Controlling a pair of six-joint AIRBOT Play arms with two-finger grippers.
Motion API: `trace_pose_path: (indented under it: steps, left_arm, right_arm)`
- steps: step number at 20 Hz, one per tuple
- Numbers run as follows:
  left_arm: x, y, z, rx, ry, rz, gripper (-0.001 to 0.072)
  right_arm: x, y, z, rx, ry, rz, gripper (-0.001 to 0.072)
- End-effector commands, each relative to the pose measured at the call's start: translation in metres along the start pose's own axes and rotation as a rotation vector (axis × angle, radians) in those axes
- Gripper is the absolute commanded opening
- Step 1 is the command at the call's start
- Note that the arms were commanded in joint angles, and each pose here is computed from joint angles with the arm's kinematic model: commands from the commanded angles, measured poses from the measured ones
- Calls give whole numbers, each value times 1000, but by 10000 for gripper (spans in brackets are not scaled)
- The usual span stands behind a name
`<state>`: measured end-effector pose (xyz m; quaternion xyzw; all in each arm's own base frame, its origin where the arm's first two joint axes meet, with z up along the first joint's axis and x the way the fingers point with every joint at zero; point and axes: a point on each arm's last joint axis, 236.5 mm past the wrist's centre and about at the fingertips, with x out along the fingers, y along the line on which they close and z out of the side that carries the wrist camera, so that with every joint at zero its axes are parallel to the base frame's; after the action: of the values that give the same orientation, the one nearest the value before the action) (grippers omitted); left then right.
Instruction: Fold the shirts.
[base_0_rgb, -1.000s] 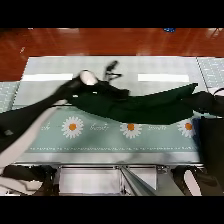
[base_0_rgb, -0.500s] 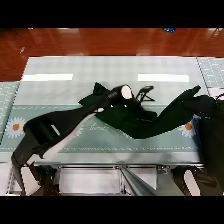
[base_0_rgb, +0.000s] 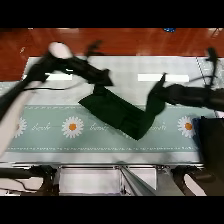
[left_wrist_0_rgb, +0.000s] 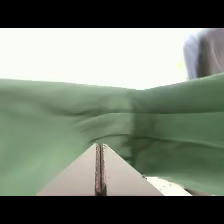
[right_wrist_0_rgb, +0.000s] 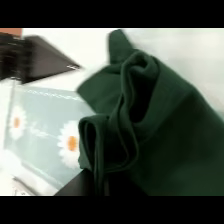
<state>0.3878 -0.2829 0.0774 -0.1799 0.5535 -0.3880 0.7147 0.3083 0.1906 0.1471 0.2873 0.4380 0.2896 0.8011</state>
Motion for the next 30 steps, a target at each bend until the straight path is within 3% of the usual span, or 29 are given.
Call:
trace_pose_path:
  steps: [1,7,15,17,22,24,27,30]
  left_arm:
    - [-113,62,-18,-102,-215,114,25]
    - [-236,99,-82,-197,-547,309,25]
    - [-207,96,-92,-192,-533,275,25]
    - [-208,101,-88,-200,-545,283,25]
    - [-208,122,-81,-209,-558,315,25]
    - [-204,128,-81,-223,-557,314,25]
    - [-193,129,-87,-235,-531,301,25]
    - [-172,131,-99,-256,-485,276,25]
  right_arm:
    - [84,29,11,-43,73,55,31]
    - [206,32,21,-19,214,85,31]
    - [289,25,-2,43,294,129,41]
    - [296,27,-13,40,316,140,409]
    - [224,22,7,17,426,181,404]
    - [156,-10,31,-82,437,35,404]
    - [45,-90,71,-116,258,-431,404]
    - [-11,-136,44,41,80,-563,405]
